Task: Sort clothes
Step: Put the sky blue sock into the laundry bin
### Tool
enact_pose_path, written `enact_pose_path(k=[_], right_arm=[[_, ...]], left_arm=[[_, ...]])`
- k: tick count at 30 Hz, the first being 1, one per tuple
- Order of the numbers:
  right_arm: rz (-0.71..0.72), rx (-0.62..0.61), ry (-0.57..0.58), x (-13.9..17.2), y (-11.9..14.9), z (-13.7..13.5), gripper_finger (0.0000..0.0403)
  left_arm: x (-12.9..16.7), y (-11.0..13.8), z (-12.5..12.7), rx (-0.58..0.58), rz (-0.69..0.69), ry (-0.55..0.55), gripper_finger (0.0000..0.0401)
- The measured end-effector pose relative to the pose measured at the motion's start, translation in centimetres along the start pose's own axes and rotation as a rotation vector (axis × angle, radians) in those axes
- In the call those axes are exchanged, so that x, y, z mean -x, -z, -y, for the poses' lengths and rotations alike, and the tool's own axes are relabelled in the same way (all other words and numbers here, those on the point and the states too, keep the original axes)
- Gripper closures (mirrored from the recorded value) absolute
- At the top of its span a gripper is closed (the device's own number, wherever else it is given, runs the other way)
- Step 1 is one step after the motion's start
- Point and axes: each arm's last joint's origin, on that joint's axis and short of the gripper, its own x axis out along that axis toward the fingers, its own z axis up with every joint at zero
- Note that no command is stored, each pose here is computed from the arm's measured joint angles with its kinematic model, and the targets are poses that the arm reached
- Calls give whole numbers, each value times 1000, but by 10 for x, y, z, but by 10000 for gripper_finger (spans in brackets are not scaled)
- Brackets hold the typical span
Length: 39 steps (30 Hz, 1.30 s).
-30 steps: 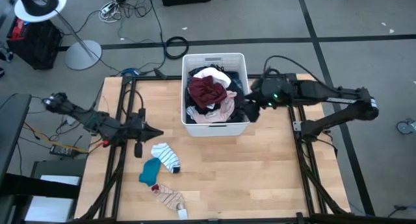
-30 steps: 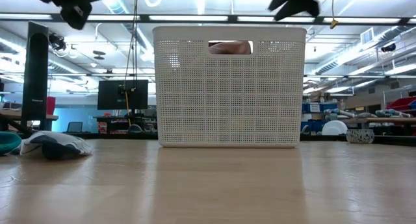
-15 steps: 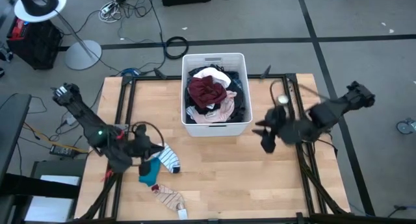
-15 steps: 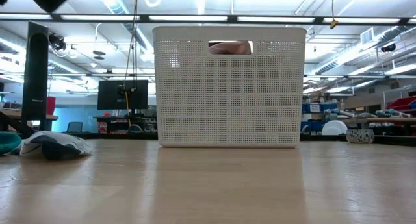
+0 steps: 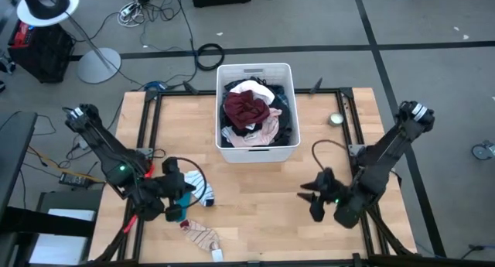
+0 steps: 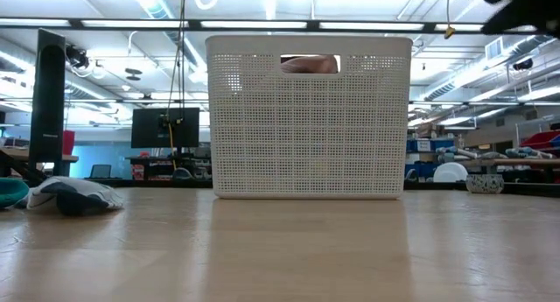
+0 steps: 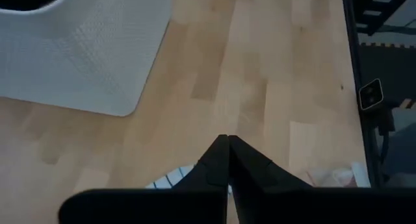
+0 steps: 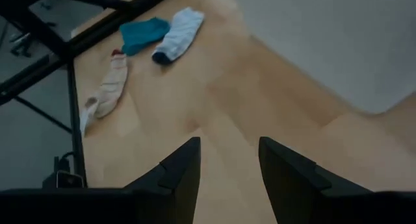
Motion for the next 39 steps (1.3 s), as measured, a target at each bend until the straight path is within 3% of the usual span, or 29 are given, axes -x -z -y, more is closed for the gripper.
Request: enact_pose_path(k=[6, 14, 20, 27, 32, 39], right_arm=[[-4, -41, -65, -17, 29, -8, 246], [-11, -62, -71, -27, 41, -15, 247], [-21, -48, -16, -44, 62, -16, 247], [-25, 16, 66, -68, 89, -12, 247], [-21, 5, 61, -77, 98, -14, 247], [-25, -26, 17, -78, 97, -20, 247]], left_arm=[[-2, 0, -2, 70, 0, -31, 341], [-5, 0, -2, 51, 1, -45, 260], [-18, 8, 10, 106, -90, -1, 254], [-51, 51, 4, 257, -236, -134, 254], [-66, 91, -11, 377, -412, -198, 254], [-65, 111, -12, 426, -455, -216, 254]])
